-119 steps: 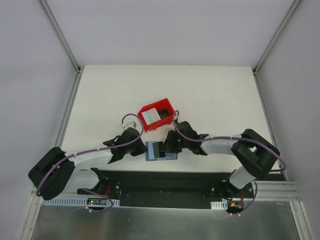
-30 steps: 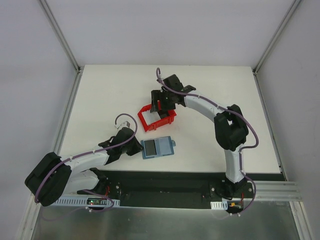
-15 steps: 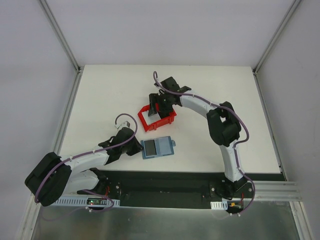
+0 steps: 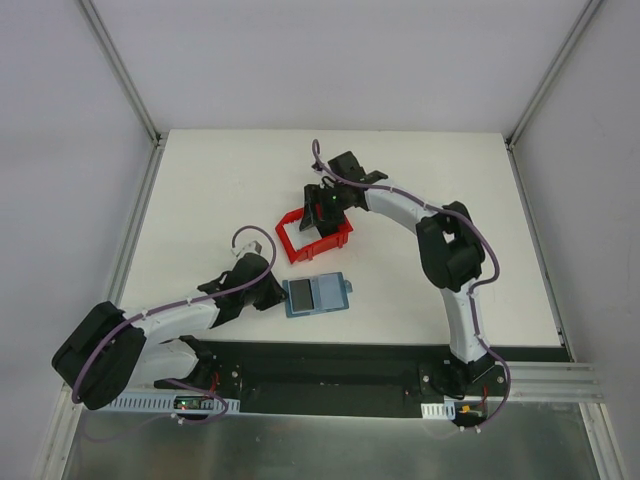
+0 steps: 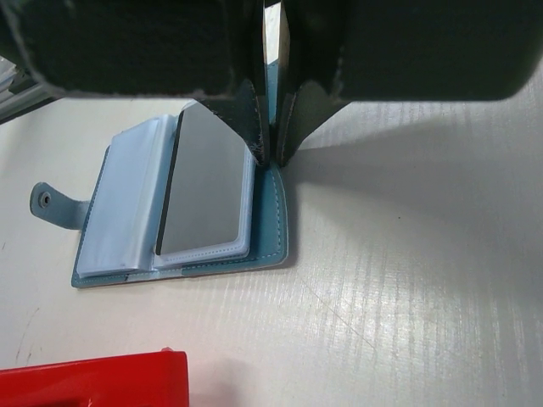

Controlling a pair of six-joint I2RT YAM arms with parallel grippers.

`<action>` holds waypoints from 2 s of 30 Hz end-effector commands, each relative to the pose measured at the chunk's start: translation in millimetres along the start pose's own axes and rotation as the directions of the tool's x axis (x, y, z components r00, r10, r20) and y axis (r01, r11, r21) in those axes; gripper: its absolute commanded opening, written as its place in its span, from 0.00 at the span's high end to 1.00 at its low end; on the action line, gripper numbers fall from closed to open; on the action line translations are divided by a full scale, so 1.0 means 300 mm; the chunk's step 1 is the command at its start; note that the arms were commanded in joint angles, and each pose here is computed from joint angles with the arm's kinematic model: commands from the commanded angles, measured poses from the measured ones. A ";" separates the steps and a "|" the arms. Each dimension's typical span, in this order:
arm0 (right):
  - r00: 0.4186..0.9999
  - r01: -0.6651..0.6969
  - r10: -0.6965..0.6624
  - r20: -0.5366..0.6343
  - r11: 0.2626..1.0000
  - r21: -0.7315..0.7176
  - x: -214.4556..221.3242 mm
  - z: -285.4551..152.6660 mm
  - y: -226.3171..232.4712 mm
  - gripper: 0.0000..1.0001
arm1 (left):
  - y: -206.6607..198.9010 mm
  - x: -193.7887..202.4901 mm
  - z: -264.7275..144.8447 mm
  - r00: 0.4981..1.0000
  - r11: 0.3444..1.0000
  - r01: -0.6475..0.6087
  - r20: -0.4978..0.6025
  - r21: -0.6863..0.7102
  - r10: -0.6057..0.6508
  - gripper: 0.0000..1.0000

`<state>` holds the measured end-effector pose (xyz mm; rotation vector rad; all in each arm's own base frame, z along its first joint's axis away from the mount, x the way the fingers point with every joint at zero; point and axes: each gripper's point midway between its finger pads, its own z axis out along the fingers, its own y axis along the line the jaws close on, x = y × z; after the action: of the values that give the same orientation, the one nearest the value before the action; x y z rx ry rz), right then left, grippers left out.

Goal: Put the credit cards into the card holder
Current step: Pick up the credit card from the storage box.

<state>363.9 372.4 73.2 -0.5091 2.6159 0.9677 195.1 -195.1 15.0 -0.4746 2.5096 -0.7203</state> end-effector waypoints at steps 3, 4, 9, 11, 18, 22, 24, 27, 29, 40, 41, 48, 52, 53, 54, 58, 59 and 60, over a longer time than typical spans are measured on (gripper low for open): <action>0.998 0.021 -0.017 0.065 0.997 -0.071 -0.058 -0.089 0.075 0.42 | 0.066 0.026 0.004 0.999 0.996 -0.035 -0.043 -0.079 0.031 1.00; 0.998 0.018 -0.014 0.064 0.997 -0.072 -0.058 -0.088 0.072 0.44 | 0.068 0.028 0.005 0.998 0.996 -0.035 -0.046 -0.081 0.031 1.00; 0.998 0.008 -0.005 0.068 0.999 -0.052 -0.058 -0.091 0.051 0.54 | 0.066 0.029 0.006 0.998 0.996 -0.036 -0.047 -0.080 0.033 1.00; 0.997 0.009 -0.006 0.072 0.999 -0.050 -0.060 -0.096 0.053 0.60 | 0.068 0.030 0.008 0.998 0.996 -0.037 -0.050 -0.084 0.033 1.00; 0.996 0.011 -0.007 0.087 0.998 -0.054 -0.072 -0.113 0.053 0.77 | 0.067 0.033 0.011 0.998 0.996 -0.040 -0.056 -0.081 0.035 1.00; 0.995 0.013 -0.009 0.096 0.999 -0.035 -0.079 -0.122 0.040 0.84 | 0.069 0.035 0.013 0.998 0.996 -0.034 -0.059 -0.083 0.029 1.00; 0.995 0.017 -0.017 0.103 1.000 0.003 -0.083 -0.130 0.022 0.88 | 0.066 0.036 0.012 0.998 0.996 -0.036 -0.060 -0.079 0.032 1.00; 0.991 0.041 -0.050 0.126 0.997 0.072 -0.101 -0.148 -0.010 0.95 | 0.065 0.034 0.012 0.998 0.996 -0.038 -0.057 -0.077 0.033 1.00; 0.988 0.050 -0.068 0.138 0.990 0.131 -0.115 -0.162 -0.035 0.99 | 0.063 0.035 0.012 0.998 0.996 -0.041 -0.060 -0.075 0.036 1.00; 0.927 0.142 -0.201 0.317 0.970 0.198 -0.215 -0.343 0.055 1.00 | 0.059 0.031 0.010 0.997 0.996 -0.053 -0.056 -0.068 0.049 1.00; 0.918 0.171 -0.231 0.322 0.964 0.206 -0.215 -0.365 0.062 1.00 | 0.062 0.033 0.011 0.997 0.996 -0.056 -0.058 -0.071 0.052 1.00; 0.896 0.158 -0.232 0.379 0.963 0.217 -0.142 -0.518 0.101 0.99 | 0.050 0.023 0.007 0.996 0.995 -0.080 -0.051 -0.057 0.077 1.00; 0.910 0.066 -0.118 0.397 0.988 0.141 -0.018 -0.539 0.112 1.00 | 0.041 0.035 0.004 0.993 0.995 -0.092 -0.074 -0.040 0.089 1.00; 0.918 0.048 -0.093 0.384 0.991 0.124 0.028 -0.522 0.105 1.00 | 0.038 0.035 0.003 0.993 0.995 -0.097 -0.075 -0.035 0.094 1.00; 0.925 0.016 -0.057 0.375 0.994 0.111 0.065 -0.518 0.104 1.00 | 0.037 0.036 0.003 0.992 0.994 -0.100 -0.077 -0.033 0.097 1.00; 0.947 -0.036 0.002 0.320 0.994 0.100 0.229 -0.458 0.105 1.00 | 0.032 0.040 0.002 0.990 0.994 -0.111 -0.086 -0.024 0.109 1.00; 0.951 -0.043 0.006 0.308 0.993 0.113 0.274 -0.438 0.096 1.00 | 0.032 0.042 0.001 0.990 0.994 -0.111 -0.089 -0.022 0.109 1.00; 0.951 -0.059 0.020 0.308 0.991 0.120 0.297 -0.429 0.095 1.00 | 0.031 0.044 0.000 0.990 0.994 -0.111 -0.091 -0.020 0.109 1.00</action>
<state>278.1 276.8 150.8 -0.3263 2.3964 0.7635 194.9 -202.5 16.3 -0.3608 2.5314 -0.7389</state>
